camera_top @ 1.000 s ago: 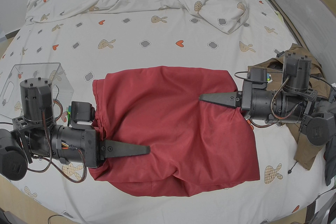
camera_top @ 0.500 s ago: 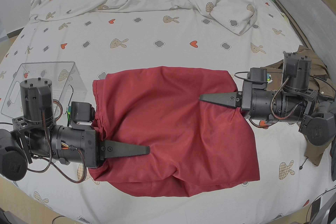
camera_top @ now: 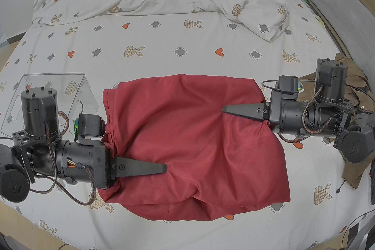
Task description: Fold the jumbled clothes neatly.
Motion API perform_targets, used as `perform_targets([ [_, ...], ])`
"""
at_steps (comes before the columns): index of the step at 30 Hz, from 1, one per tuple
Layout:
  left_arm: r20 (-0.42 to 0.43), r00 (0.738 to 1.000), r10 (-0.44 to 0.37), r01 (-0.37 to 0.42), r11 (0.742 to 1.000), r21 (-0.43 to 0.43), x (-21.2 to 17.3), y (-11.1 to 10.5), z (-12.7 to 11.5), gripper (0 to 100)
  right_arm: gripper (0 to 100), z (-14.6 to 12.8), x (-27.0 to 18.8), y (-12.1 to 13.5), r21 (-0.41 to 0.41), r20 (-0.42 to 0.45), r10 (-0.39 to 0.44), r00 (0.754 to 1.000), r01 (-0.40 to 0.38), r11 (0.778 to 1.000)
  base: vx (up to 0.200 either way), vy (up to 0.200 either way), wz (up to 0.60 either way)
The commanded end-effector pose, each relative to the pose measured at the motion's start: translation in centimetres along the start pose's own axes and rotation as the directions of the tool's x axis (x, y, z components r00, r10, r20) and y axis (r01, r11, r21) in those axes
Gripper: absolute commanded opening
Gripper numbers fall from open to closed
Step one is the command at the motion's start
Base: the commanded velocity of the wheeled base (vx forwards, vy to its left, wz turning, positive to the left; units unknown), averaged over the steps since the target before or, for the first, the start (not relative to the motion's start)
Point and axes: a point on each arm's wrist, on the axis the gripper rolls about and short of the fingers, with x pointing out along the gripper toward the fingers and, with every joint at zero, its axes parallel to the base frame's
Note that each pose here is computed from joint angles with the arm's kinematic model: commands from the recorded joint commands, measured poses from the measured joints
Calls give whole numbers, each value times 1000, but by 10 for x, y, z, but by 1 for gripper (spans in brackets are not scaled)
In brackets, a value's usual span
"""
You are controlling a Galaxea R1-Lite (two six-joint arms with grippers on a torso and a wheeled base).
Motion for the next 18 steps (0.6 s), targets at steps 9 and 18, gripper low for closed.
perform_targets([
  [9, -2, 1000, 0, 0, 1000, -1, 0, 0, -1, 0, 0, 0, 1, -1, 4, -2, -1, 1000, 1, 1000, 22, 0, 0],
  [18, 0, 1000, -1, 1, 1000, 0, 0, 0, 0, 0, 0, 0, 1, -1, 3, -1, -1, 1000, 1, 1000, 0, 0, 0],
])
